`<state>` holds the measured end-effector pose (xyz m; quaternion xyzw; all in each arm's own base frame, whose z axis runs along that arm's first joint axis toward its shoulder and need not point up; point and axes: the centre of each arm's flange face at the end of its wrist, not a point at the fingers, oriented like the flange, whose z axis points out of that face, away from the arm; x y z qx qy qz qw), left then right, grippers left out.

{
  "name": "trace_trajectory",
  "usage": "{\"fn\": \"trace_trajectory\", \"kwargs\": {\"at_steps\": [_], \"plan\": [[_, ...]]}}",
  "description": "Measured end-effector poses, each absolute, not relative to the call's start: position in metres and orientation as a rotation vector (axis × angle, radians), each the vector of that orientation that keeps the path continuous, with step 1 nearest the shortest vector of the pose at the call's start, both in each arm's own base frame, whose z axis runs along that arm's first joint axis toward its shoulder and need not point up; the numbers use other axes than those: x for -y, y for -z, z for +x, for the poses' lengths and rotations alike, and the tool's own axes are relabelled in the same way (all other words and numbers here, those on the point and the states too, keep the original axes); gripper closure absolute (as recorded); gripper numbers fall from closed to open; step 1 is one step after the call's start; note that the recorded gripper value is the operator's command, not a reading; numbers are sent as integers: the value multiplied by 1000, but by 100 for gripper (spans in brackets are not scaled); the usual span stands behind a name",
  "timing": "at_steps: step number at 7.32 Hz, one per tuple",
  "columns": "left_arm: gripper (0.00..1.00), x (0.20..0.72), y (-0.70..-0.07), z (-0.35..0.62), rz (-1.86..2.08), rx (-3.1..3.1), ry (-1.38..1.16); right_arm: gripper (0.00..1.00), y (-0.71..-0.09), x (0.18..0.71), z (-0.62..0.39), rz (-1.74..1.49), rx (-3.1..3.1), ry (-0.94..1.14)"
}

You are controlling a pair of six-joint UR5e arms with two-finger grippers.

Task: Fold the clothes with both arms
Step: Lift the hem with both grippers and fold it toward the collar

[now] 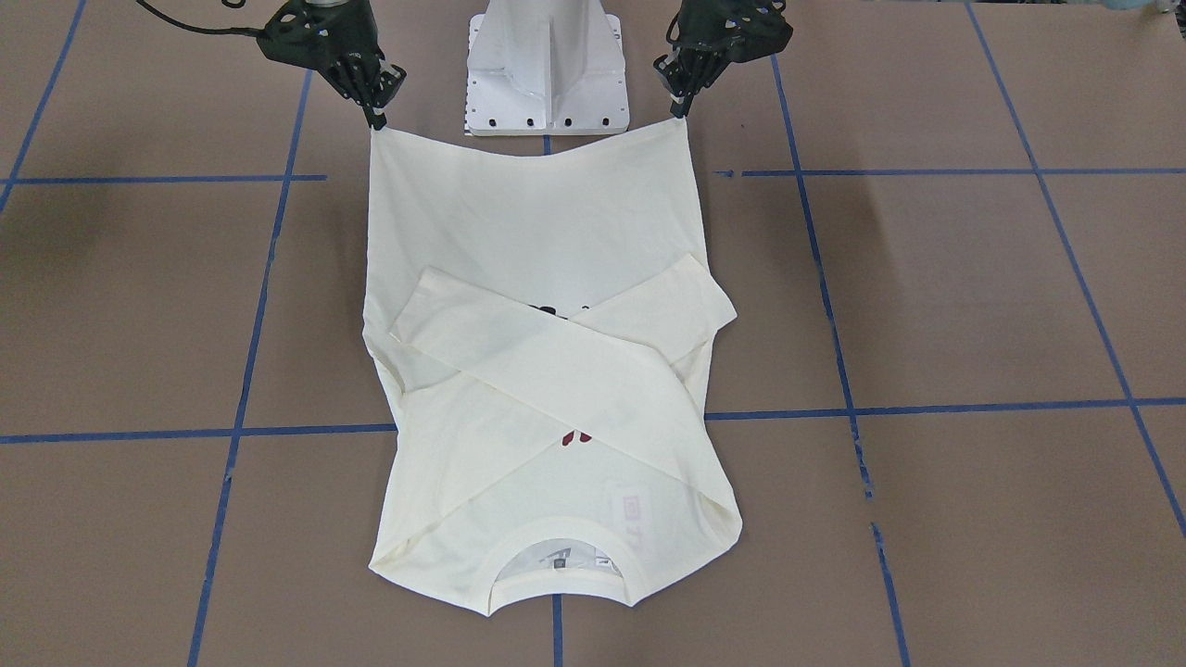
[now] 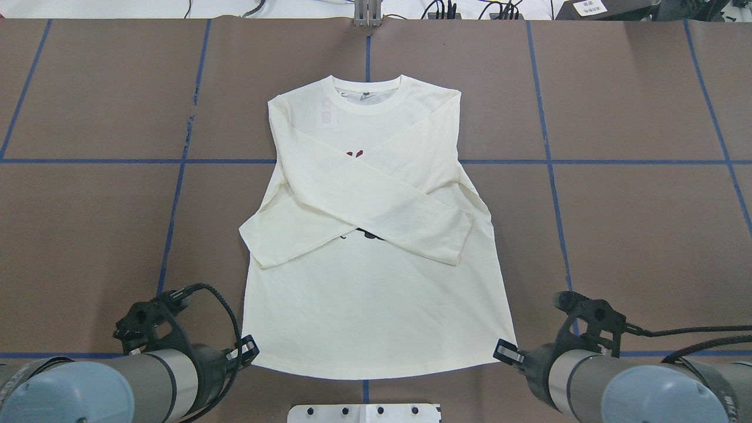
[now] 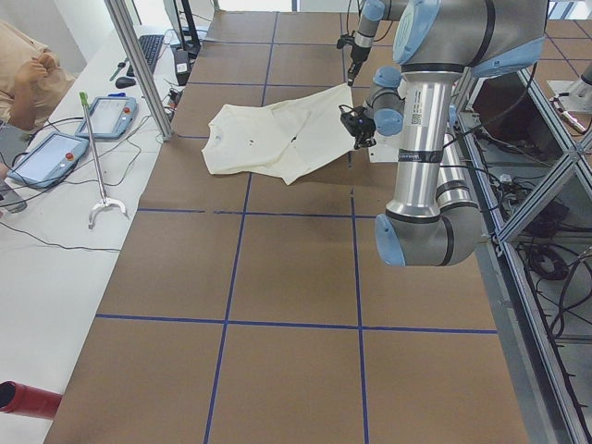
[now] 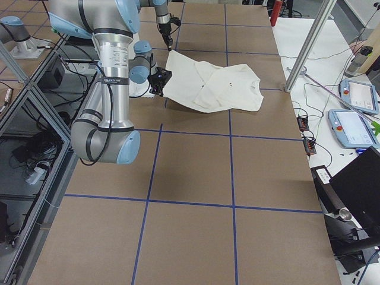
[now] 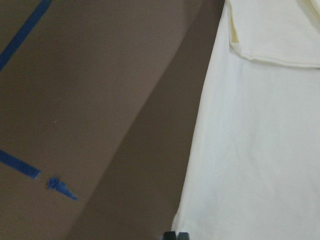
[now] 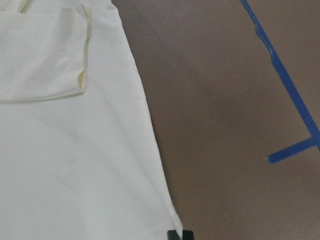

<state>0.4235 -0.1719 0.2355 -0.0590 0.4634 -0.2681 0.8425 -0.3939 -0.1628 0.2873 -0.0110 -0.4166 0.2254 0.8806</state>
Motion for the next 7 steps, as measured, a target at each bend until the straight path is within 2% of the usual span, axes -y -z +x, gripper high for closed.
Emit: {"fn": "trace_trajectory", "kwargs": {"at_steps": [2, 4, 7], "plan": [[100, 164, -211, 407, -158, -1040, 564, 100, -272, 171, -366, -12, 906, -488], [100, 190, -194, 398, -120, -1083, 603, 100, -260, 217, -353, 74, 933, -509], [100, 284, -199, 400, 100, -1039, 588, 100, -249, 341, -361, 163, 915, -535]]}}
